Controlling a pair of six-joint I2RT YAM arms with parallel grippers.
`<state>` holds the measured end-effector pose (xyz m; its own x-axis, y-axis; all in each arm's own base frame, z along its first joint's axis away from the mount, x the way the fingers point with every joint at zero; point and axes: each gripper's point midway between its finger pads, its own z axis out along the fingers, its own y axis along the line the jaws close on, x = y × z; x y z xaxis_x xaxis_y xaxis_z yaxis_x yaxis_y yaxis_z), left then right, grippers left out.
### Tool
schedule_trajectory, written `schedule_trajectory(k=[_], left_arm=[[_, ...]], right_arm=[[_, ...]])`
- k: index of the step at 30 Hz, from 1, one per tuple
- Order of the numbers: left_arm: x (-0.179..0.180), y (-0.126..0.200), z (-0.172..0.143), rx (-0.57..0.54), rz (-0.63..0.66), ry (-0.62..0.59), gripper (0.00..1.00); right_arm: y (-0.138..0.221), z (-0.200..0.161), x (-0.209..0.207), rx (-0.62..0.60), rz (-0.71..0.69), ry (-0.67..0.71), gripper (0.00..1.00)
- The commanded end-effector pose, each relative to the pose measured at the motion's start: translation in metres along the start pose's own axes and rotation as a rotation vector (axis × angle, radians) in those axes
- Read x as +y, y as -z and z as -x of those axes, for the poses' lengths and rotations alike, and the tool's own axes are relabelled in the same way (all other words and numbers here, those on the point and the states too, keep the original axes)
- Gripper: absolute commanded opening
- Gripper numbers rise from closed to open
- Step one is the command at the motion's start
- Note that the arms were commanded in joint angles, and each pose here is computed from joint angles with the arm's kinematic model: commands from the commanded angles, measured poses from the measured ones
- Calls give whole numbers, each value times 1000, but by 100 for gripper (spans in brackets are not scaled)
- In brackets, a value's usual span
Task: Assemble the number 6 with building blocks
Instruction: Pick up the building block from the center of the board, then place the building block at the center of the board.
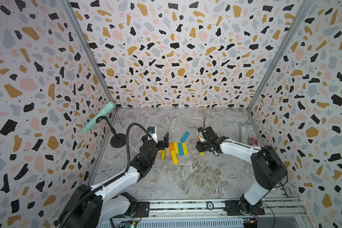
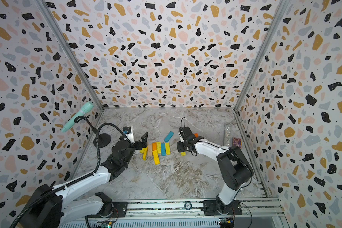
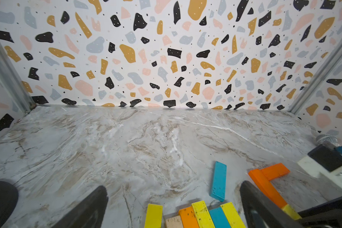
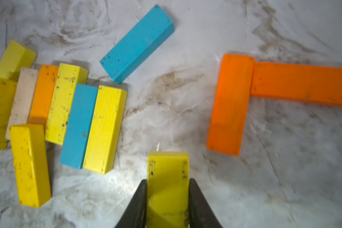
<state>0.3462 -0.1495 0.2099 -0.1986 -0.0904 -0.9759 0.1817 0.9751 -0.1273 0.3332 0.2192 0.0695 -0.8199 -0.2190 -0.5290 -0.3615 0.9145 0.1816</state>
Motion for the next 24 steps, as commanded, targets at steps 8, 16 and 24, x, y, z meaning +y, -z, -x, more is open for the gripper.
schedule_trajectory(k=[8,16,24], left_arm=[[-12,1,10,-49,-74,1,99],[-13,1,10,-46,-82,-2,100],[-14,0,8,-41,-83,-6,99]], right_arm=[[5,-38,-26,22,-21,-76,28],[-9,-31,-24,25,-13,-78,28],[-18,-24,-24,32,-19,-78,44]])
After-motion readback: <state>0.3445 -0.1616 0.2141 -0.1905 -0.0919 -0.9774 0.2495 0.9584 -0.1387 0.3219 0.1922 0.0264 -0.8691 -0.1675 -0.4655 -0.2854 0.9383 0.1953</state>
